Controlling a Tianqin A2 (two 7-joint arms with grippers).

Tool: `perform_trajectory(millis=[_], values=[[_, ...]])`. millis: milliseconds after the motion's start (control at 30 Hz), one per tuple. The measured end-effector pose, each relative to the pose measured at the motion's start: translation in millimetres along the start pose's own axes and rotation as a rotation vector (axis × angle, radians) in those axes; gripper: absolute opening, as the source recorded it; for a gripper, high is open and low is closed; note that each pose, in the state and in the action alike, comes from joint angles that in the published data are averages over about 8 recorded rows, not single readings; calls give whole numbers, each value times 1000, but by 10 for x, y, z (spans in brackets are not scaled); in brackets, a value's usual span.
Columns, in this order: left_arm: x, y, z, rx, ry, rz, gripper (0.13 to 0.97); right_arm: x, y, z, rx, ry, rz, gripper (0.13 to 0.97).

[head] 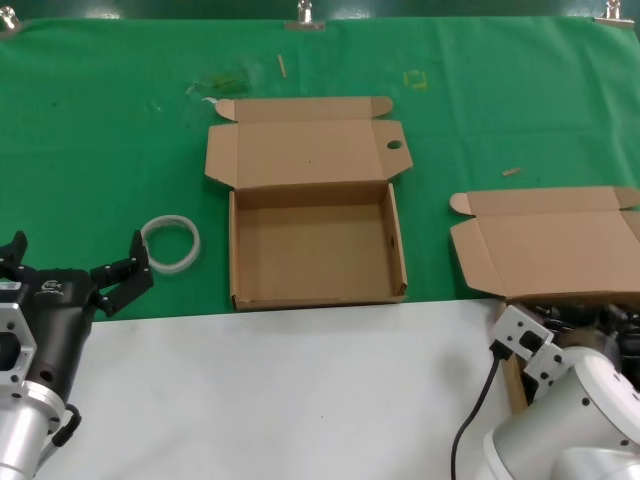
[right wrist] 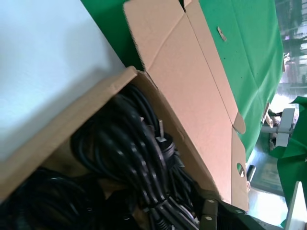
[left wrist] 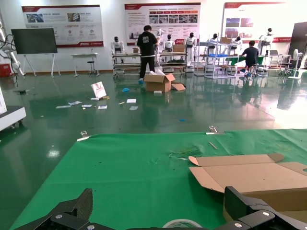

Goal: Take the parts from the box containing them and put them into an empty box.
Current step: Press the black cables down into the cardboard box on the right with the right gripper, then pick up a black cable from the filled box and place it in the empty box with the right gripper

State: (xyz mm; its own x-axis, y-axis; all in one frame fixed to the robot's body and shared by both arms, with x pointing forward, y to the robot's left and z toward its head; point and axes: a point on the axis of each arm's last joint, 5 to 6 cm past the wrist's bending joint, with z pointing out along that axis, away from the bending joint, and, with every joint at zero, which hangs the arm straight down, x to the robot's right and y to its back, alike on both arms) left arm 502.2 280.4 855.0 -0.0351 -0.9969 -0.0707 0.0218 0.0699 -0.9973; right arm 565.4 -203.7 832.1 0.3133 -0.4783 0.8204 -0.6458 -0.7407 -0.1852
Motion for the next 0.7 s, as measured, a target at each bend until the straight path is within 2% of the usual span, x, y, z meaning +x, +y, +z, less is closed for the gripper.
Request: perform_trajectory(millis=[367, 700], values=[[0, 0, 0, 0, 0, 0, 966, -111, 5, -127, 22, -30, 25, 290], [0, 0, 0, 0, 0, 0, 966, 3, -72, -428, 83, -24, 59, 223]])
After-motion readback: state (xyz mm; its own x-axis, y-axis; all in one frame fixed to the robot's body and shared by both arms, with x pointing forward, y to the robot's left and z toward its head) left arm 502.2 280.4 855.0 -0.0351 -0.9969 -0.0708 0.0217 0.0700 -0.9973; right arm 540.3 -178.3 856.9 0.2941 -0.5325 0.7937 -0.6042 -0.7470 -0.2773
